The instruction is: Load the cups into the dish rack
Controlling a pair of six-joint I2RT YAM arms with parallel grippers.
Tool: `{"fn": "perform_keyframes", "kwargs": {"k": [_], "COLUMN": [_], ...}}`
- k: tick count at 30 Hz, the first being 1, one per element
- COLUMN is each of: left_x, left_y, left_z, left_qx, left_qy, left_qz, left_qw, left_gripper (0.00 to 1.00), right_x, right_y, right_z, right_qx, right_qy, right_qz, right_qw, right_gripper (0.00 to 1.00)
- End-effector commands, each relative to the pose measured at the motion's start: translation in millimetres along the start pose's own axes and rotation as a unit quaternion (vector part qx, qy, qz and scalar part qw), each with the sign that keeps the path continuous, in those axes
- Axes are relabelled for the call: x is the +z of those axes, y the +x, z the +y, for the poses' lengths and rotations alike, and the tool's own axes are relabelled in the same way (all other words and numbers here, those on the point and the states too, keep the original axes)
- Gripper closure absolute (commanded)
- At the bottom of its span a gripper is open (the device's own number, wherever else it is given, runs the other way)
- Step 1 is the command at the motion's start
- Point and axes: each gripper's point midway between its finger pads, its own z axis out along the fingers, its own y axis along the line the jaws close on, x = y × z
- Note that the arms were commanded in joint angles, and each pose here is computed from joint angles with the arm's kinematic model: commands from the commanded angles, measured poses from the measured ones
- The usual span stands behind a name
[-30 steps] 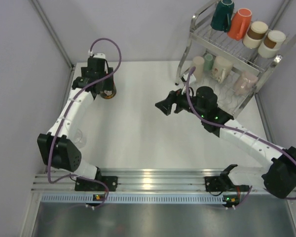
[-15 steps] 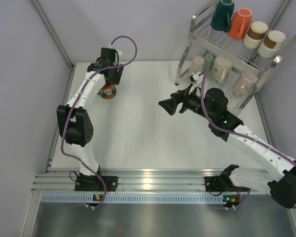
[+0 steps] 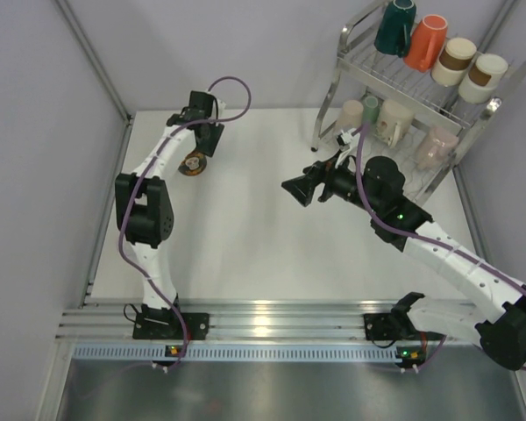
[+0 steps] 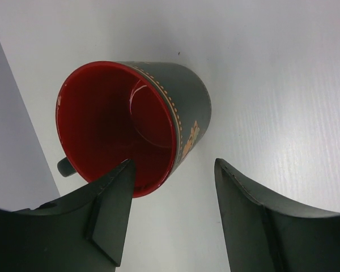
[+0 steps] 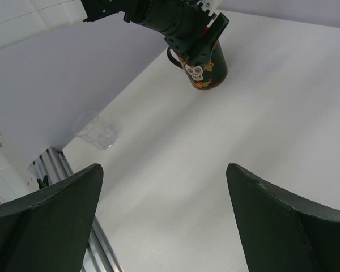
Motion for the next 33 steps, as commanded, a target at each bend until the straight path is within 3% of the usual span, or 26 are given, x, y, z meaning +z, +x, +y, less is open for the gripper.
{"fn": "perform_keyframes", "kwargs": {"k": [1, 8, 11, 15, 16, 20, 29, 33], "left_x": [5.5, 17.2, 22.1, 22.1, 17.8, 3.4, -49.5, -98.3], "left_y": [10.1, 43.4, 48.8, 46.8, 42.2, 26.3, -17.6, -50.0], "left_z": [2.2, 3.2, -3.3, -11.4, -13.6, -20.9, -47.5, -69.3], "left_qx": [0.0, 0.016, 0.02, 0.006, 0.0, -0.032, -0.128, -0.183], "left_qy": [-0.01, -0.034, -0.021, -0.001, 0.009, 0.045, 0.171, 0.27], "left_qz": [0.015, 0.065, 0.071, 0.065, 0.056, 0.027, -0.049, -0.098], "left_qw": [1.0, 0.997, 0.997, 0.998, 0.998, 0.998, 0.976, 0.94], "left_gripper": [0.36, 0.37, 0.43, 0.72, 0.84, 1.0, 1.0, 1.0], "right_x": [-5.9, -4.3, -3.3, -3.3, -3.3, -2.6, -5.3, -2.0], "right_y": [-10.9, -7.8, -6.6, -6.8, -5.9, -4.9, -4.5, 2.9], "right_z": [4.1, 1.2, 0.0, -2.7, -3.4, -3.8, -10.9, -16.6], "right_qx": [-0.011, -0.01, -0.011, -0.012, -0.012, -0.012, -0.012, 0.0], "right_qy": [-0.003, 0.001, 0.003, 0.01, 0.01, 0.01, 0.018, 0.016], "right_qz": [-0.014, -0.011, -0.009, -0.01, -0.01, -0.009, -0.013, -0.008], "right_qw": [1.0, 1.0, 1.0, 1.0, 1.0, 1.0, 1.0, 1.0], "right_gripper": [0.09, 0.09, 0.09, 0.08, 0.08, 0.08, 0.08, 0.08]}}
